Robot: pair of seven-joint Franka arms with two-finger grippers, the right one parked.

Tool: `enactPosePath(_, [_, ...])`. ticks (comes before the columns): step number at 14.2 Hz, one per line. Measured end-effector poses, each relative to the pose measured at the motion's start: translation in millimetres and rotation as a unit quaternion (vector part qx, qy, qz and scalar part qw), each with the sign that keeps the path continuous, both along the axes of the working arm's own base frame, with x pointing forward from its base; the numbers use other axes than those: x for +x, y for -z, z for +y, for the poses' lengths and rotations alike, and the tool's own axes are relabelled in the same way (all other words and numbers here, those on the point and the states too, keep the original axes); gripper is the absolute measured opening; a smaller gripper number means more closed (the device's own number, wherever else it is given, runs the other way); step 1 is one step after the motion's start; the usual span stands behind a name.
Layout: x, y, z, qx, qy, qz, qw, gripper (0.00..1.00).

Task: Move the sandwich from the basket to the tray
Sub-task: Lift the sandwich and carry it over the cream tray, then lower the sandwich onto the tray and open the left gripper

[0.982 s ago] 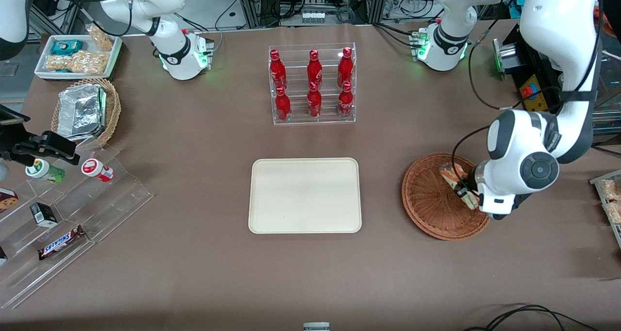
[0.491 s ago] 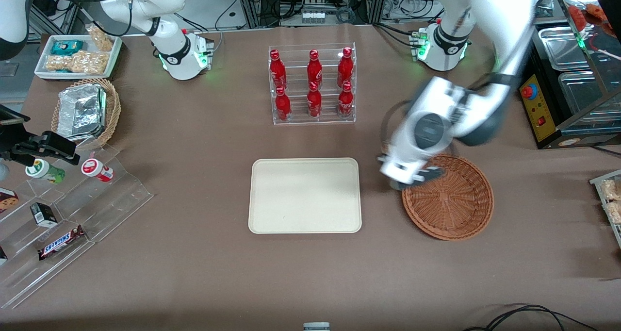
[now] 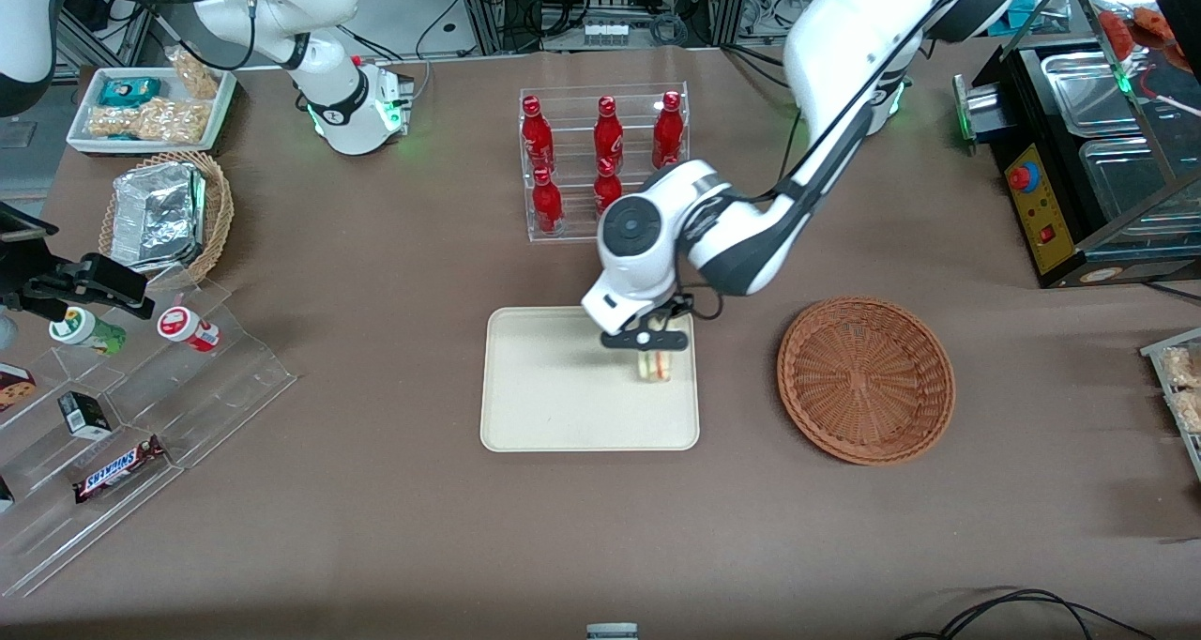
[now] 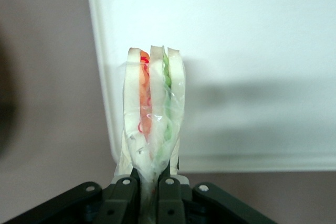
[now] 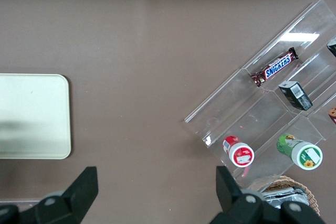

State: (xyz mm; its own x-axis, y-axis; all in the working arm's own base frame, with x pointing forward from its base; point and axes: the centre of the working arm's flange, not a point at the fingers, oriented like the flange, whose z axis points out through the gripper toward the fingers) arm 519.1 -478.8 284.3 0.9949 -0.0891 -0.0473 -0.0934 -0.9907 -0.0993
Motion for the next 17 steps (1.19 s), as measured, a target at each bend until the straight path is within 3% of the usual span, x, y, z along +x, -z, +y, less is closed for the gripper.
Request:
enactPosePath(6, [14.7, 22.4, -58.3, -0.039, 0.008, -0.014, 0.9991, 0.13])
enactPosePath(12, [27.6, 43.5, -89.4, -0.092, -0.091, -0.062, 0.9897, 0.15])
enactPosePath(15, [31.2, 43.0, -87.9, -0.093, -0.101, -0.065, 0.9884, 0.41])
enactPosePath(17, [32.1, 41.9, -87.2, -0.091, -0.103, -0.065, 0.9884, 0.46])
